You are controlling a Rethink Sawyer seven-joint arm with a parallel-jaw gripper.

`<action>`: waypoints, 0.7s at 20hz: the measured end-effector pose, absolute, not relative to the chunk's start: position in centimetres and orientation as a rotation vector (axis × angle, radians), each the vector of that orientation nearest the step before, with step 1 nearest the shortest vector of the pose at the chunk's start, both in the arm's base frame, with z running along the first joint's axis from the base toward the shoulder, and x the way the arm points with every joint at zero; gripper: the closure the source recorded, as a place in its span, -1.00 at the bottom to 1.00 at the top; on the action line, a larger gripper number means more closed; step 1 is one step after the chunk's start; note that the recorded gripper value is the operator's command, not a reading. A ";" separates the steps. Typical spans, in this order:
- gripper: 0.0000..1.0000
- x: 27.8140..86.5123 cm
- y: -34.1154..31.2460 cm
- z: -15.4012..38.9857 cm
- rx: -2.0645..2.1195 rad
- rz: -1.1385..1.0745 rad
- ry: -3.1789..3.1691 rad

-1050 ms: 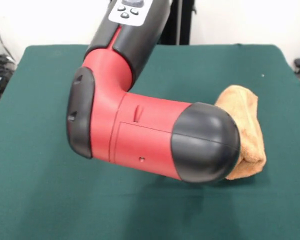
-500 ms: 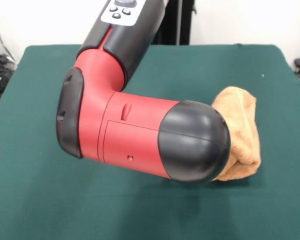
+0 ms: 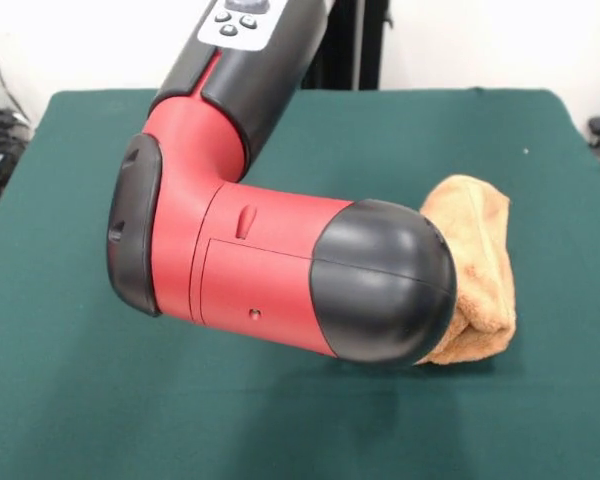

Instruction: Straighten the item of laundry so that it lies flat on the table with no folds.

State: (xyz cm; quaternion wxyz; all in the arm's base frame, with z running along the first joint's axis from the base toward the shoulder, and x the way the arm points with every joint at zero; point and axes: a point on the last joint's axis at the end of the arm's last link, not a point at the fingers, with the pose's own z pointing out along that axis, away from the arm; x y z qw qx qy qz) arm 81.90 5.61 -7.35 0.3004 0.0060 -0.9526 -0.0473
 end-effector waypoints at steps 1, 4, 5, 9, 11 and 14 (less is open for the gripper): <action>1.00 81.9 5.6 -7.4 0.016 -0.126 -2.528; 1.00 81.9 5.6 -7.3 0.016 -0.125 -2.528; 1.00 81.9 5.6 -7.3 0.017 -0.125 -2.529; 1.00 81.9 5.8 -7.3 0.038 -0.115 -2.535; 1.00 81.9 5.9 -7.2 0.058 -0.108 -2.543; 1.00 82.0 6.0 -7.0 0.091 -0.108 -2.562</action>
